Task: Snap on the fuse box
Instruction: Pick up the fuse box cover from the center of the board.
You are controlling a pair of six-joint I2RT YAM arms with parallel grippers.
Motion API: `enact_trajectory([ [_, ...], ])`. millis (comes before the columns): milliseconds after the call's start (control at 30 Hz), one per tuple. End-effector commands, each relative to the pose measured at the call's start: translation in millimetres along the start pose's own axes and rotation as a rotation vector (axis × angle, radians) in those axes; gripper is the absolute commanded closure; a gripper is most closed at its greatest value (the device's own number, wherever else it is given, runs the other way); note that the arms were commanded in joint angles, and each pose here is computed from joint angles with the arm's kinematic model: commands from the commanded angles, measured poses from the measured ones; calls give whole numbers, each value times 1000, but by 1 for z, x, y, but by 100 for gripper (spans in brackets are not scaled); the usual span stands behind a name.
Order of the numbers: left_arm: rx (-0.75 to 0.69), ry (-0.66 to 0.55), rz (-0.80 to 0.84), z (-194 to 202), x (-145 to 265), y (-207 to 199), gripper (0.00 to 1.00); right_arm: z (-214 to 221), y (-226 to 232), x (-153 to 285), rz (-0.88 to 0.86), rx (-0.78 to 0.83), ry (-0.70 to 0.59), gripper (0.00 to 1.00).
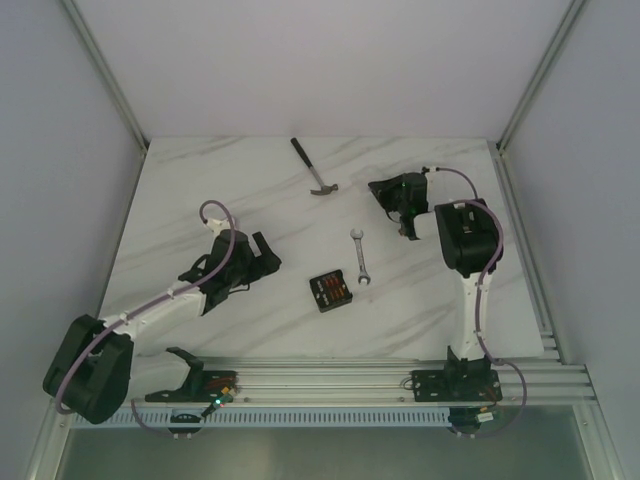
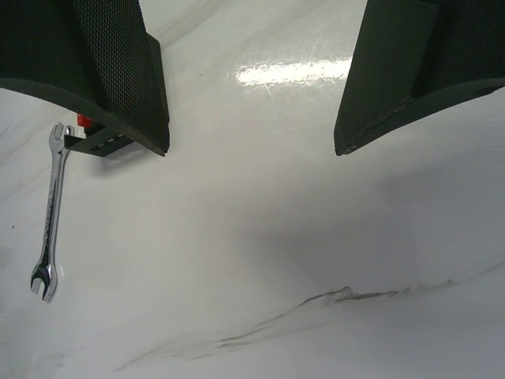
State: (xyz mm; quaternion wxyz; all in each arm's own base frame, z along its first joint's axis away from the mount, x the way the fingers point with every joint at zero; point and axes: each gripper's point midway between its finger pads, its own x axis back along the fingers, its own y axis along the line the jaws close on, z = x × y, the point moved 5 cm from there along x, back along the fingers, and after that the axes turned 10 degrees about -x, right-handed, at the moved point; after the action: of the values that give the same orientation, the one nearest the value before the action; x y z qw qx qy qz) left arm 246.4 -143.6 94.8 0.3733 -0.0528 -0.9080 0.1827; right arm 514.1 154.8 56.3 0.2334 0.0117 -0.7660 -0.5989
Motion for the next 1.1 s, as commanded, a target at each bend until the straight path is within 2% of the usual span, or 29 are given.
enact_trajectory([
  [0,7,-25,27,-4,4,-2,6,-4,11,11,-87,6,17,83],
  [167,12,-30,39,-5,6,-4,6,2,34,38,-166,53,86,88],
  [400,4,-29,95,-7,12,-12,6,24,49,98,-220,152,227,90],
  [767,-38,4,219,2,21,-38,7,67,40,208,-218,378,498,90],
  [900,-101,28,235,11,19,-49,11,78,31,238,-204,429,545,90],
  [1067,-246,83,238,25,5,-67,23,83,19,265,-175,464,564,90],
])
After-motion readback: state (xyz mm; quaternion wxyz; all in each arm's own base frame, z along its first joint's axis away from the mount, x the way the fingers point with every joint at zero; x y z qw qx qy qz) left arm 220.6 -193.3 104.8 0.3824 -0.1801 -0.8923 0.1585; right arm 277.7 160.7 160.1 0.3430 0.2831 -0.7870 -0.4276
